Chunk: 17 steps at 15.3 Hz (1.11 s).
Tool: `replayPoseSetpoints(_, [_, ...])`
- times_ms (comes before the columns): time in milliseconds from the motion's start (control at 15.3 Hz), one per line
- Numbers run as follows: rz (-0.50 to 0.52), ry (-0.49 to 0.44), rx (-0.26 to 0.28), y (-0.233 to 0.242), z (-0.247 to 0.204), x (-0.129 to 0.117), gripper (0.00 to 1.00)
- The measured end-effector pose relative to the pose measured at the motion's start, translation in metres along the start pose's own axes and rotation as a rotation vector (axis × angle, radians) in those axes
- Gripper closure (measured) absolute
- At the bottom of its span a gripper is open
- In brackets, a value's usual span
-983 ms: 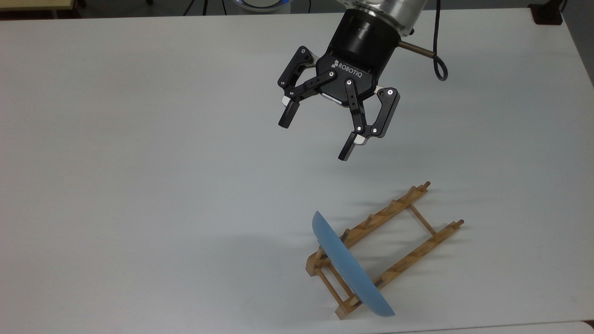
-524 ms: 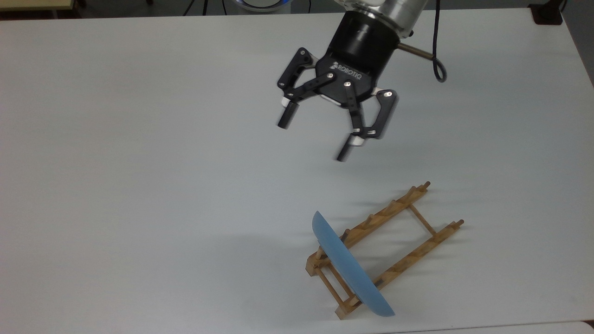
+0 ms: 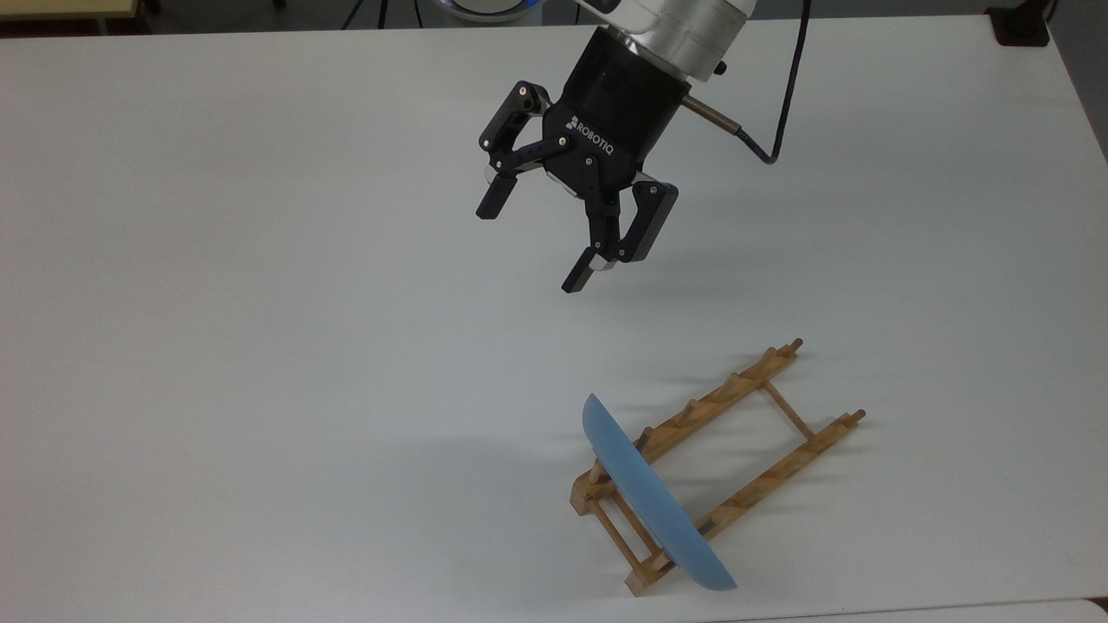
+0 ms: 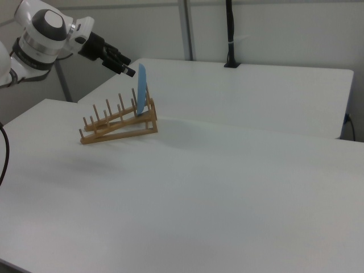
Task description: Place plate in plate rack
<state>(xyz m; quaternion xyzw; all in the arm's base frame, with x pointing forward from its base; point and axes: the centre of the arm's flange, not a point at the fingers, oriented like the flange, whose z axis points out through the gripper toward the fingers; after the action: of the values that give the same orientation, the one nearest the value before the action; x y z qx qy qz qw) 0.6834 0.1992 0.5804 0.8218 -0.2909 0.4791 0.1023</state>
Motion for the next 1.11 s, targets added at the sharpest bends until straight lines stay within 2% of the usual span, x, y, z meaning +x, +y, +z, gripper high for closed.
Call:
replayPoseSetpoints(721, [0.0,0.0,0.0,0.0,0.0,0.0,0.0])
replayPoseSetpoints(786, [0.049,-0.164,-0.14,0.023,0.015,0.0,0.0])
replayPoseSetpoints(983, [0.048,-0.165,-0.142,0.024,0.017,-0.002,0.0])
replayPoseSetpoints(1048, [0.04,-0.206,-0.161,0.027,0.017,-0.001,0.0])
replayPoseSetpoints(1114, [0.04,-0.206,-0.161,0.027,0.017,-0.001,0.0])
